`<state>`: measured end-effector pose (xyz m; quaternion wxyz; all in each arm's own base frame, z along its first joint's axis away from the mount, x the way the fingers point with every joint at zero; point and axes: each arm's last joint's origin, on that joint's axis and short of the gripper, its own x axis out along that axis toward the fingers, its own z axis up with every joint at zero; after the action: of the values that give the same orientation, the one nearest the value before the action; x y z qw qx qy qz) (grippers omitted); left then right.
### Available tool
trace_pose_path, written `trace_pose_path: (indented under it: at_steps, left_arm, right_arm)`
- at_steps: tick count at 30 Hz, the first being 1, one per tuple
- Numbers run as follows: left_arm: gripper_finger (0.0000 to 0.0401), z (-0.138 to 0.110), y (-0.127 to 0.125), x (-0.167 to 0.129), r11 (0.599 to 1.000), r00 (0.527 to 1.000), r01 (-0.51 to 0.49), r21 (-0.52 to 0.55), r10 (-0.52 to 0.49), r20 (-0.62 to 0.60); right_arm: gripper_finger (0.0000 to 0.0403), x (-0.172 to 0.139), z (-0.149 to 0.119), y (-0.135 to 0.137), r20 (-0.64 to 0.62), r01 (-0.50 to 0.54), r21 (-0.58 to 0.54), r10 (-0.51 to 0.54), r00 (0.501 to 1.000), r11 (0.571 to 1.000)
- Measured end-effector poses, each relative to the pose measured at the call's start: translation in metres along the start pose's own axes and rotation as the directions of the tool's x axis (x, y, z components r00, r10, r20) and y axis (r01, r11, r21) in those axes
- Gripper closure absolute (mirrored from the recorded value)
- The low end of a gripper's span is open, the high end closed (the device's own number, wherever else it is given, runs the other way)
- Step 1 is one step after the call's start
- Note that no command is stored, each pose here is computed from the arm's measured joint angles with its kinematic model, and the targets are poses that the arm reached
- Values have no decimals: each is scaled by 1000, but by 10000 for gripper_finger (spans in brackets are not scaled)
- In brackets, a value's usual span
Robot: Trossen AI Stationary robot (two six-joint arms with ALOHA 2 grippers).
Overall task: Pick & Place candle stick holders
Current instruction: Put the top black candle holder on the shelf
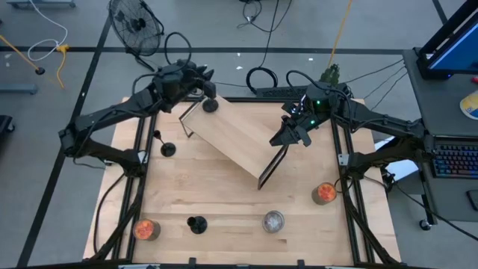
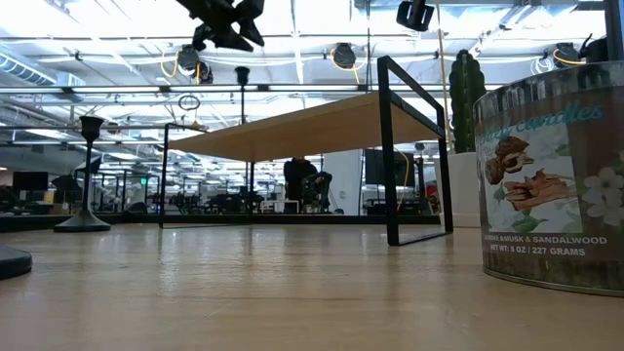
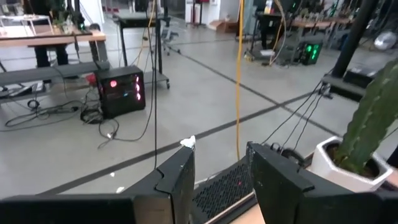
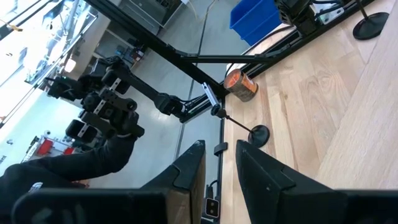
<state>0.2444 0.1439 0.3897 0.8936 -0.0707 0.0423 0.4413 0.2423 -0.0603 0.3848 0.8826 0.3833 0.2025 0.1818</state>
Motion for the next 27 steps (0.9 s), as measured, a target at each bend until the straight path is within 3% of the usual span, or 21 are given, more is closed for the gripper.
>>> trace_pose_path:
  at_steps: [11,18,27]
  left_arm:
    - [251,13,8,-34,1000,1000,15,11,-15,-1]
    - [251,4,12,-76,997,984,43,-64,-54,-168]
    - [251,-18,21,-127,967,903,-33,-252,-79,-423]
  right_arm:
    - [319,0,0,0,2,2,-6,-2,1000,1000]
    - [319,0,0,0,2,2,-19,-2,1000,1000]
    - [319,0,0,0,2,3,-66,-2,1000,998]
